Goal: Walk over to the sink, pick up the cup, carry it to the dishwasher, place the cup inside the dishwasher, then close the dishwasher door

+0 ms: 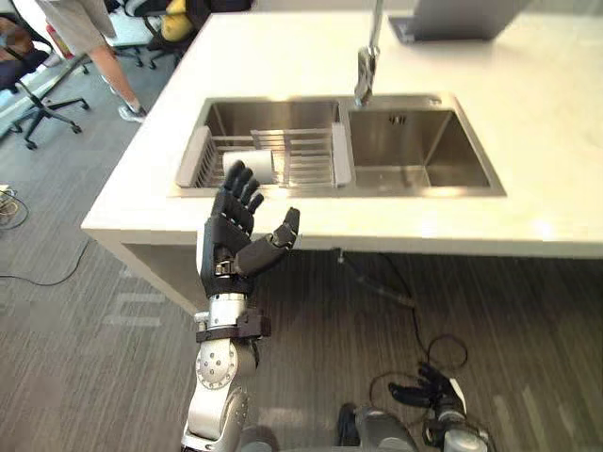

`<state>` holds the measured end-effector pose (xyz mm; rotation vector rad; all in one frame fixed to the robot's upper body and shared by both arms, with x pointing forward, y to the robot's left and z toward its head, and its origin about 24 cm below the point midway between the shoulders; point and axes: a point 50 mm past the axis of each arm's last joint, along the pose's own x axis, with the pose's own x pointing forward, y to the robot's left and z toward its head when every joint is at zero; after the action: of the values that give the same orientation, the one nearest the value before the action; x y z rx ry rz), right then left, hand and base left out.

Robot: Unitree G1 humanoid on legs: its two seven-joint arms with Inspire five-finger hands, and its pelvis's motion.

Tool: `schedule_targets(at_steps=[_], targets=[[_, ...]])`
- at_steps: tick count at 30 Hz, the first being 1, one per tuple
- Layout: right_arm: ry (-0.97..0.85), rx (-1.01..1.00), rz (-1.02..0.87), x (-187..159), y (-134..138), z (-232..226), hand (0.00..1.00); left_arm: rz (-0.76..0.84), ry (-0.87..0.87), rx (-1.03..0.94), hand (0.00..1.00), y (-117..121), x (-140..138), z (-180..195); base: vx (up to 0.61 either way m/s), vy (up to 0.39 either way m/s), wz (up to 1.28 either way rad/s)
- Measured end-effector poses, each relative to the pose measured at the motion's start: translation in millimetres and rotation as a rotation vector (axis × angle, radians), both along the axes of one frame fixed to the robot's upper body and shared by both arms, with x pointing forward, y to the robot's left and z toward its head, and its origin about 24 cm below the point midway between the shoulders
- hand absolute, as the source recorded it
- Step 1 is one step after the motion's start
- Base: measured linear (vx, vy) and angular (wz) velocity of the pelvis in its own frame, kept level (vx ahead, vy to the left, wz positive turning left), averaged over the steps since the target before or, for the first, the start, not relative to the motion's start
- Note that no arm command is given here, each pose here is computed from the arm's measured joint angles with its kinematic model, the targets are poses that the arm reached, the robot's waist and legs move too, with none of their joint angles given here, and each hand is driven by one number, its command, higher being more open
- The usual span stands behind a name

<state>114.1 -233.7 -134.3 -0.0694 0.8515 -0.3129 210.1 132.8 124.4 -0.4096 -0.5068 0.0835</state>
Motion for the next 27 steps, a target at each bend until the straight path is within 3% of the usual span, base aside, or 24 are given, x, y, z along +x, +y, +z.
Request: schedule_targets(at_steps=[4, 13, 21, 27], targets=[[0.03, 0.005, -0.012, -1, 1, -5, 0.9, 0.061, -0.093, -0.017, 0.9, 11, -6, 13, 0.18, 0.094, -0.06], [0.009, 0.021, 0.051, 13, 12, -3, 0.9, 0.177, -0.001, 0.086, 0.9, 24, -3, 0, 0.28, 0.174, -0.36], [0.016, 0.055, 0.07, 10, 25, -6, 0.9, 0.12, 0.012, 0.246, 0.9, 17, -4, -5, 0.24, 0.011, 0.03], [0.024, 0.018, 0.059, 3, 11, -4, 0.9, 0.101, 0.111, 0.283, 0.9, 12, 1, -24, 0.23, -0.194, 0.3]])
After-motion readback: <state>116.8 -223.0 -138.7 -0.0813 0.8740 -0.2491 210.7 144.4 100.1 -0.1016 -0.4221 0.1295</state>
